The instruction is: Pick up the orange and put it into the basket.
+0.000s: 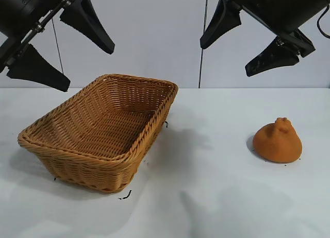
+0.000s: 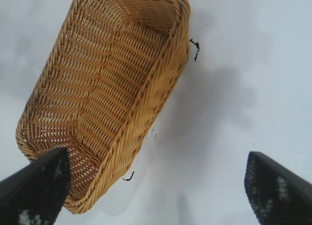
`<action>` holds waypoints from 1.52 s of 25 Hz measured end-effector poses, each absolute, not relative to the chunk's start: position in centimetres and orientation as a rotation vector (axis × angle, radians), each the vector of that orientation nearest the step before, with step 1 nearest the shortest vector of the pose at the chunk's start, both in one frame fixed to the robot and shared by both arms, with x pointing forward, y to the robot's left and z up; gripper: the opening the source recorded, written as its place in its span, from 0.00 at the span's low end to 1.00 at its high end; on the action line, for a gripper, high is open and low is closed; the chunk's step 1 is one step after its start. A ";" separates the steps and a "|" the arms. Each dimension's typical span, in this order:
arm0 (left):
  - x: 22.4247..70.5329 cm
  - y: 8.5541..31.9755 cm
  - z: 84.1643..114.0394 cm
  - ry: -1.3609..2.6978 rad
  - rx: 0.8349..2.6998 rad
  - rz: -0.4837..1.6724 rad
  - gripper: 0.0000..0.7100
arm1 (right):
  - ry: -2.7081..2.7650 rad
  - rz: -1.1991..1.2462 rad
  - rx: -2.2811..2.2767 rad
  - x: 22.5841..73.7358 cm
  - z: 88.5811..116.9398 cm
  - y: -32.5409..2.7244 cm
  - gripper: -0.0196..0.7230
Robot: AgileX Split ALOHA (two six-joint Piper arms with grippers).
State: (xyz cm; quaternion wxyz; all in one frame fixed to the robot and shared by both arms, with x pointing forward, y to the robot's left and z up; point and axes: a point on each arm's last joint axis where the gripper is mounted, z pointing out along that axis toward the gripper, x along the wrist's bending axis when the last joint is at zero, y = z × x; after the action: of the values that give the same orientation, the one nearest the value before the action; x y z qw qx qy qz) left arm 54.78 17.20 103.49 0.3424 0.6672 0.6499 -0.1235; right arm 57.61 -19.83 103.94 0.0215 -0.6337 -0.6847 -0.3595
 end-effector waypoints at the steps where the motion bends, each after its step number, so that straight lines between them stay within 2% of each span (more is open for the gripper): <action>1: 54.8 17.2 103.5 1.690 1.735 -0.321 0.90 | -2.122 -1.114 -1.964 57.6 103.9 -19.8 0.96; 38: 54.8 17.3 103.7 1.723 1.688 -0.316 0.90 | -2.121 -1.110 -1.961 57.6 103.9 -19.8 0.96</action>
State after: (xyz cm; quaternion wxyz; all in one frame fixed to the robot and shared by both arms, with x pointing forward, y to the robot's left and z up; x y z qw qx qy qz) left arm 54.83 17.28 103.72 0.3471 0.6506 0.6643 -0.1218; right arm 57.57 -19.81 103.93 0.0235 -0.6336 -0.6852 -0.3585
